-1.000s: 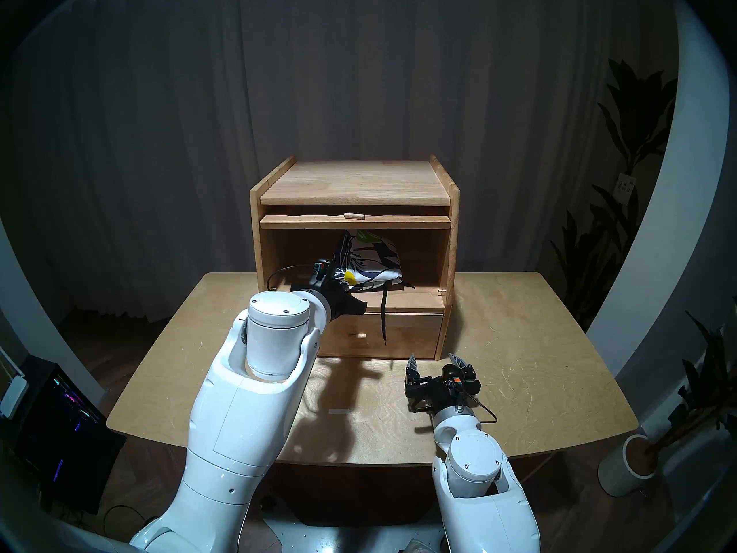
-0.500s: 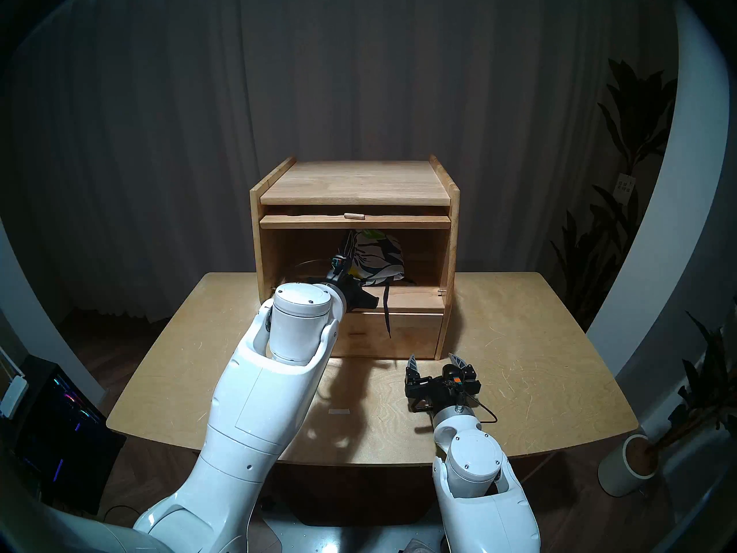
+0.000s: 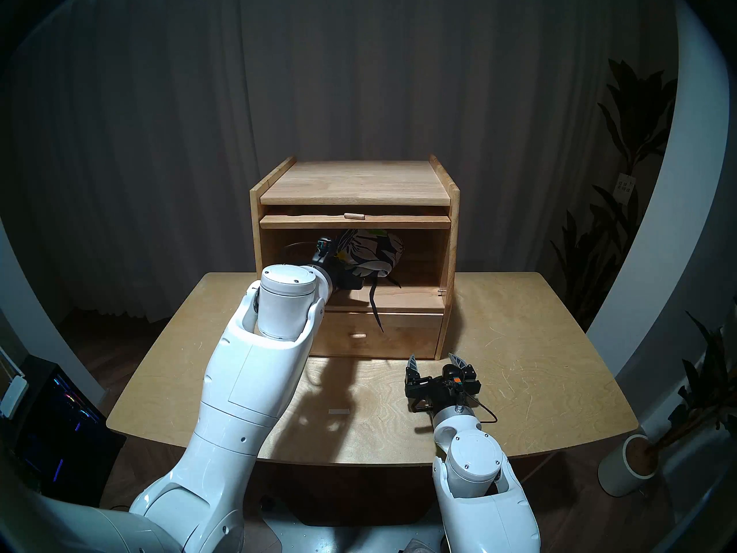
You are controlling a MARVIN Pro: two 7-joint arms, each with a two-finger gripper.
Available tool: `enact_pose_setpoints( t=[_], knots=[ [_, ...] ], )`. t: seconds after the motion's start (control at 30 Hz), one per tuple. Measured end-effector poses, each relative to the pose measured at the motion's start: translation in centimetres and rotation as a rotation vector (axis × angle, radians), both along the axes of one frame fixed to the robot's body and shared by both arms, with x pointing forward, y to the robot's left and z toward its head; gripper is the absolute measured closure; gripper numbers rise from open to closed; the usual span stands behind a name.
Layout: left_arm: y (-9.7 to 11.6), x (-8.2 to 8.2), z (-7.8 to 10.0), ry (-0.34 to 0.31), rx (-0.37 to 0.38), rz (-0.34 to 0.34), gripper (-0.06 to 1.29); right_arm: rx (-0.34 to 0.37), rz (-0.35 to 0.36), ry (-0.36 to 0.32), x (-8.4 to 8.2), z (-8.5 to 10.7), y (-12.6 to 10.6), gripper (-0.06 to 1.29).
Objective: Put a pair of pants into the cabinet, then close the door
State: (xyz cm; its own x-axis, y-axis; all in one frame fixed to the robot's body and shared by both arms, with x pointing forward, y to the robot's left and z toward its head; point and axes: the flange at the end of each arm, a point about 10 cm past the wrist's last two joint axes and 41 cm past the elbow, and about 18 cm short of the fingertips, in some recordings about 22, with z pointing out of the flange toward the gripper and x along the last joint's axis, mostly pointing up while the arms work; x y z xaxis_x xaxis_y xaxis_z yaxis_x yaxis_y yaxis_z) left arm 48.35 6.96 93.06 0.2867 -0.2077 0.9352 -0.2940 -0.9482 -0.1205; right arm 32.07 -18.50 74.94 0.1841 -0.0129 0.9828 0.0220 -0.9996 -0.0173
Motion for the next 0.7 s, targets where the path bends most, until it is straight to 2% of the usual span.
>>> enact_pose_setpoints(
  t=[0.13, 0.27, 0.43, 0.5, 0.7],
  knots=[
    [0.4, 0.6, -0.2, 0.001, 0.000, 0.007, 1.26, 0.000, 0.000, 0.000, 0.0, 0.0, 0.0, 0.00],
    [1.0, 1.8, -1.3, 0.023, 0.008, 0.020, 1.26, 0.000, 0.000, 0.000, 0.0, 0.0, 0.0, 0.00],
    [1.7, 2.6, -1.9, 0.031, 0.010, 0.032, 1.26, 0.000, 0.000, 0.000, 0.0, 0.0, 0.0, 0.00],
    [2.0, 2.6, -1.7, 0.029, -0.001, 0.035, 1.26, 0.000, 0.000, 0.000, 0.0, 0.0, 0.0, 0.00],
    [2.8, 1.9, 0.3, -0.007, -0.082, 0.014, 1.26, 0.000, 0.000, 0.000, 0.0, 0.0, 0.0, 0.00]
  ],
)
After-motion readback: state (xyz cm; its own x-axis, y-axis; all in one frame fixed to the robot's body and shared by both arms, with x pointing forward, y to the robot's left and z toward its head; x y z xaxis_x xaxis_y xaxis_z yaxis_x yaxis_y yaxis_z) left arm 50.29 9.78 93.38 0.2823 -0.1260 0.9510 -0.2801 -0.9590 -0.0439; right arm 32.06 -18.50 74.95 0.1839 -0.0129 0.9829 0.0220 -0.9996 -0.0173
